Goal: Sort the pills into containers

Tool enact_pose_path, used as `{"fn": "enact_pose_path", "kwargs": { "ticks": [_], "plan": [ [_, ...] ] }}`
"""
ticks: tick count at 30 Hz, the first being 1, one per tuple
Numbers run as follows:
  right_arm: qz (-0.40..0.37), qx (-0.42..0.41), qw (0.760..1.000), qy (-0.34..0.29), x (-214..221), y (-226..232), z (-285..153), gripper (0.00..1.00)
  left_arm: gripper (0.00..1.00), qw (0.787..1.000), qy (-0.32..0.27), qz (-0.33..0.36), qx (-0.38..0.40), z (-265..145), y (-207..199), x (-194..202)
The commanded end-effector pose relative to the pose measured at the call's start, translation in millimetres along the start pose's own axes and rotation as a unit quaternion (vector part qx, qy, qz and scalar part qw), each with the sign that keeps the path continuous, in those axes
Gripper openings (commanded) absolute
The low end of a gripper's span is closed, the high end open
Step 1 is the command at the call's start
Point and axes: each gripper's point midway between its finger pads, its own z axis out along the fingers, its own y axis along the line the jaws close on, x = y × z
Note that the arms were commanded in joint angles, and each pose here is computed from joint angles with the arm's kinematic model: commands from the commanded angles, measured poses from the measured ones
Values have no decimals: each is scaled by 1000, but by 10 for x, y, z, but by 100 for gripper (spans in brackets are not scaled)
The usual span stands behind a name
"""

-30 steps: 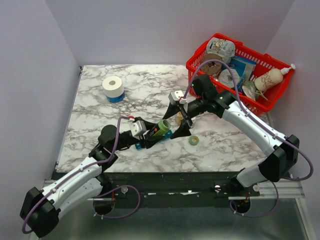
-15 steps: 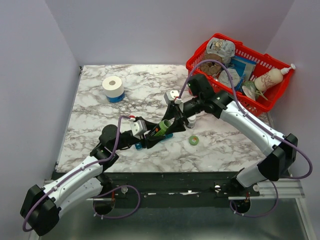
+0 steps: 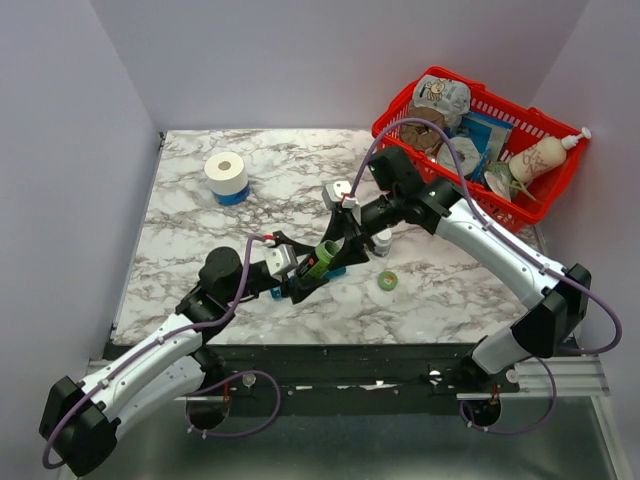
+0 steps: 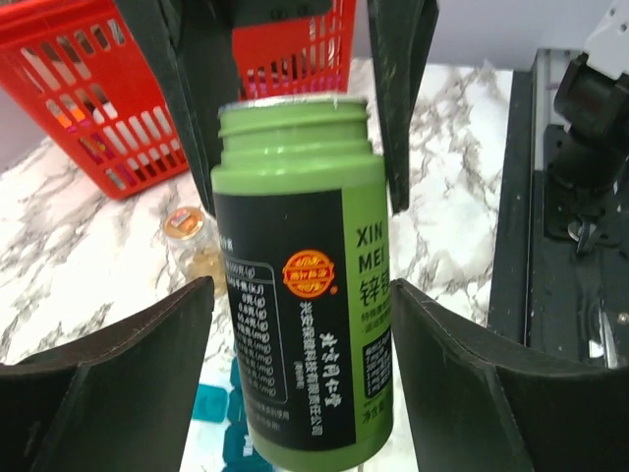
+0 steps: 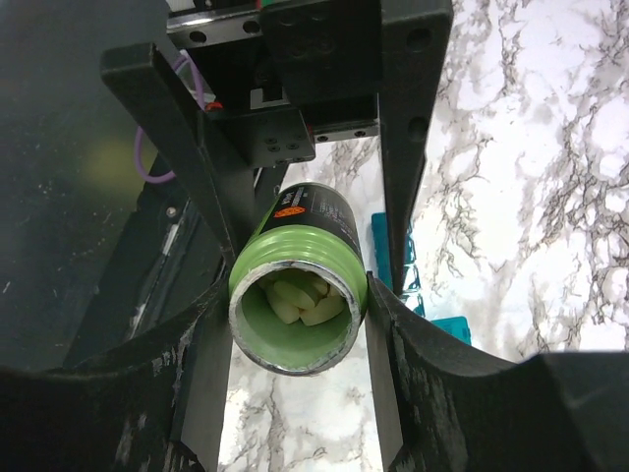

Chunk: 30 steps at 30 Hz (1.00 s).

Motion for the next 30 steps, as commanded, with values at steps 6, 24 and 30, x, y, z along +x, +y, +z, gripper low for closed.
{"fn": "enact_pose_path", "kwargs": {
  "ticks": [6, 24, 30],
  "plan": [
    [-6, -11, 1000, 2, -86, 47, 21, 23, 82, 998, 51, 40, -5, -45, 78, 70],
    [-10, 13, 999, 34, 48, -63, 105, 22, 74, 1000, 21, 13, -7, 43, 102, -161],
    [-10, 17, 999, 34, 28, -82, 100, 22, 56, 999, 42, 10, -2, 51, 100, -69]
  ]
}}
